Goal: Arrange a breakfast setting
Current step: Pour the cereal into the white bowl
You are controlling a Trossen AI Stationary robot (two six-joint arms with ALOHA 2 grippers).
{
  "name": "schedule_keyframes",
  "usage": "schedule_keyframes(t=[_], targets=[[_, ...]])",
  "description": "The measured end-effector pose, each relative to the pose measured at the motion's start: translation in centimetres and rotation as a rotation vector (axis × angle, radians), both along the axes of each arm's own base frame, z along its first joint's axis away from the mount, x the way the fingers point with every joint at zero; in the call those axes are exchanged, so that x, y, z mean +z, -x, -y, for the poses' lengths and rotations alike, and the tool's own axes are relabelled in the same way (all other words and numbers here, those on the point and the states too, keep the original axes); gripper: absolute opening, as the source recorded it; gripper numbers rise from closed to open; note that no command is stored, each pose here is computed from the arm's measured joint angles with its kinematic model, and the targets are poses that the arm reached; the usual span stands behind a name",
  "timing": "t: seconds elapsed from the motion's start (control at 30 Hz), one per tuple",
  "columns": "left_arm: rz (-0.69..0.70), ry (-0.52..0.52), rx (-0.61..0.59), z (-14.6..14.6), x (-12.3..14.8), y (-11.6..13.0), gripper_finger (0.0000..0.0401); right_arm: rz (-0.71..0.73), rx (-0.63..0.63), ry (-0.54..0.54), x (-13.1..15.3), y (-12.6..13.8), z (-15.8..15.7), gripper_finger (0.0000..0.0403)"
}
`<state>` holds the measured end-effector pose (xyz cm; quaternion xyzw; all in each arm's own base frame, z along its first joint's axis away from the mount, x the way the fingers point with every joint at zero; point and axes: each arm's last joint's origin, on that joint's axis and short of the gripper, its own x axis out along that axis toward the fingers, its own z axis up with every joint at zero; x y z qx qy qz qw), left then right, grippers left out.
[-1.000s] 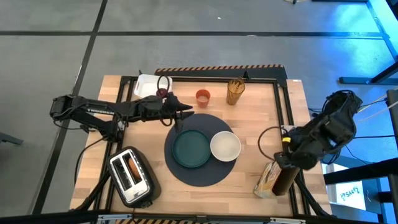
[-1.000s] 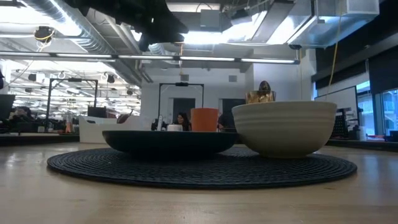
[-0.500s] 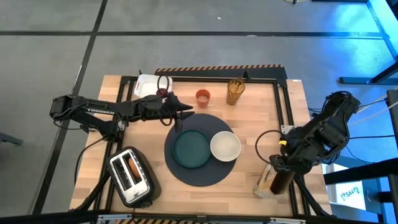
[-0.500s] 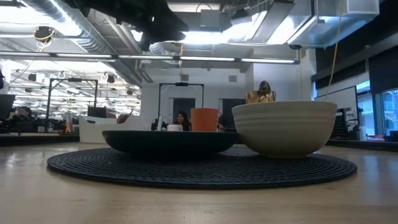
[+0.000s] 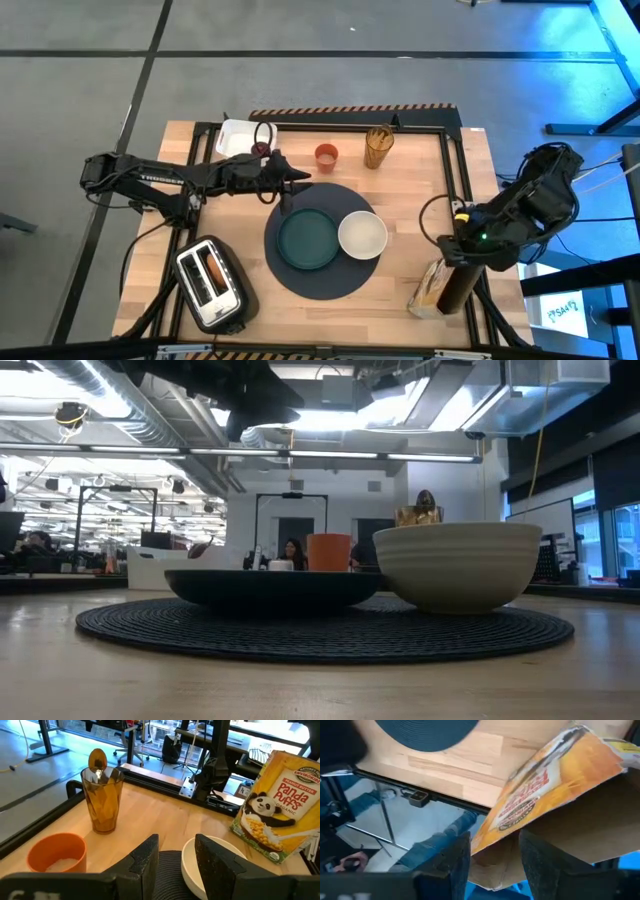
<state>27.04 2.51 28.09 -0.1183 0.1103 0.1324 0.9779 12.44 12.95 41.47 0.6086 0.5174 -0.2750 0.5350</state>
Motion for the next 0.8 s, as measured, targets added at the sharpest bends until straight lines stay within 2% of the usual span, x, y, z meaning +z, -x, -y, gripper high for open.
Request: schedule_keyframes(t=[0.27, 0.43, 0.67, 0.8], targets=[[-0.016, 0.000, -0.011, 0.3, -0.1, 0.0, 0.0124, -0.153, 0.013, -0.031, -1.7, -0.1, -0.6, 0.0156], [-0.018, -0.002, -0.012, 0.3, -0.2, 0.0, 0.0124, -0.126, 0.000, -0.012, -2.3, -0.4, -0.8, 0.0156], [-0.022, -0.021, -0.017, 0.3, -0.2, 0.0, 0.0124, -0.086, 0.002, -0.053, -2.0, -0.7, -1.1, 0.0156], [-0.022, -0.024, -0.018, 0.3, -0.2, 0.0, 0.0124, -0.118, -0.010, 0.007, -2.4, -0.6, -0.9, 0.0156]])
